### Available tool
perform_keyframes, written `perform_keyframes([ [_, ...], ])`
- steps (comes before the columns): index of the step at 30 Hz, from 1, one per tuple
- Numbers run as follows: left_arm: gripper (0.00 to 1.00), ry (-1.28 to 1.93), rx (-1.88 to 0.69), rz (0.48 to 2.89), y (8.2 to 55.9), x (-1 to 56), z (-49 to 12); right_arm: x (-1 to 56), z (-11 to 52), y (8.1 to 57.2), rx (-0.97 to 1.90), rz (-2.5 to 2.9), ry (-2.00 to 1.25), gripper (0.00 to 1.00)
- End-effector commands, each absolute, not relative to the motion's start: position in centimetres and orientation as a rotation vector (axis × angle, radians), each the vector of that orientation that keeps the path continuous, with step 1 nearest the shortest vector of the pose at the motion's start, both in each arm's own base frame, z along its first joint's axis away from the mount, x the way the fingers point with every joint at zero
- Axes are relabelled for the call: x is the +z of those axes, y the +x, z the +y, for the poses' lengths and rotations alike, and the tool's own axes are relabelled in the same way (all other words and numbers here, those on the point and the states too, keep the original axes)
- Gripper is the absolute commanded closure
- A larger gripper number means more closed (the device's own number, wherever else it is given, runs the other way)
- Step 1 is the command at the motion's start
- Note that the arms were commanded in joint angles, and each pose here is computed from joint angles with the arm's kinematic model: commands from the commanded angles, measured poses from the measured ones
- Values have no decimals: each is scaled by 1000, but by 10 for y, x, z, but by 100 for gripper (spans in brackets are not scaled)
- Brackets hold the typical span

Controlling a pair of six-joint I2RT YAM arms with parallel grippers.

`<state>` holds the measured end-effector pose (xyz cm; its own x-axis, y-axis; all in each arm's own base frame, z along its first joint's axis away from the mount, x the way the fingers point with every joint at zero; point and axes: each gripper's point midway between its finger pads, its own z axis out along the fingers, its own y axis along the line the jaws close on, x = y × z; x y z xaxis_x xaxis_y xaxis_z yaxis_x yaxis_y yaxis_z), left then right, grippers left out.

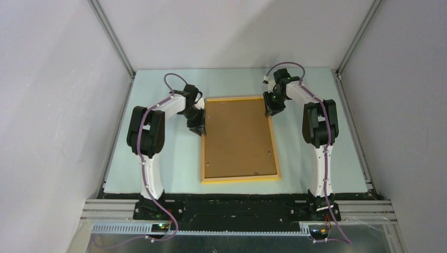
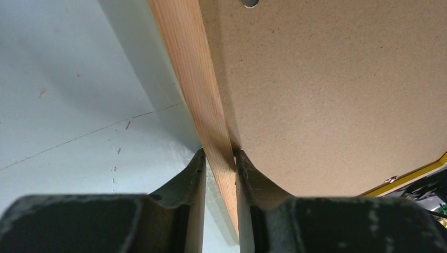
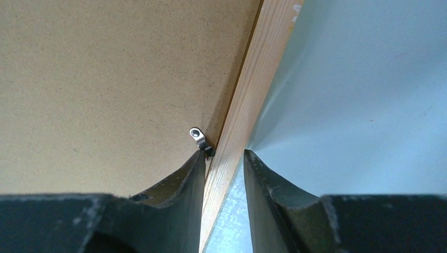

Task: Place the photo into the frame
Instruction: Install the photo frame at the center of the board.

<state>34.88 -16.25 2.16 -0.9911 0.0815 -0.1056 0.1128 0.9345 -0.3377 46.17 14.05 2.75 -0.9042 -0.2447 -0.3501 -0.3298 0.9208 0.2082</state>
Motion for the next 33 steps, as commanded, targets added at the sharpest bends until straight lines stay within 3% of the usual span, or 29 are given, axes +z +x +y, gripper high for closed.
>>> perform_keyframes([
  [1, 100, 205, -590, 2914, 360, 46, -177, 47, 123, 482, 322, 2685, -430, 63],
  [13, 100, 209, -584, 2907, 361, 48, -177, 66, 123, 484, 494, 2637, -363, 42],
  [33, 100, 210, -583, 2908, 361, 47, -176, 49, 138, 471, 417, 2648, -517, 44],
])
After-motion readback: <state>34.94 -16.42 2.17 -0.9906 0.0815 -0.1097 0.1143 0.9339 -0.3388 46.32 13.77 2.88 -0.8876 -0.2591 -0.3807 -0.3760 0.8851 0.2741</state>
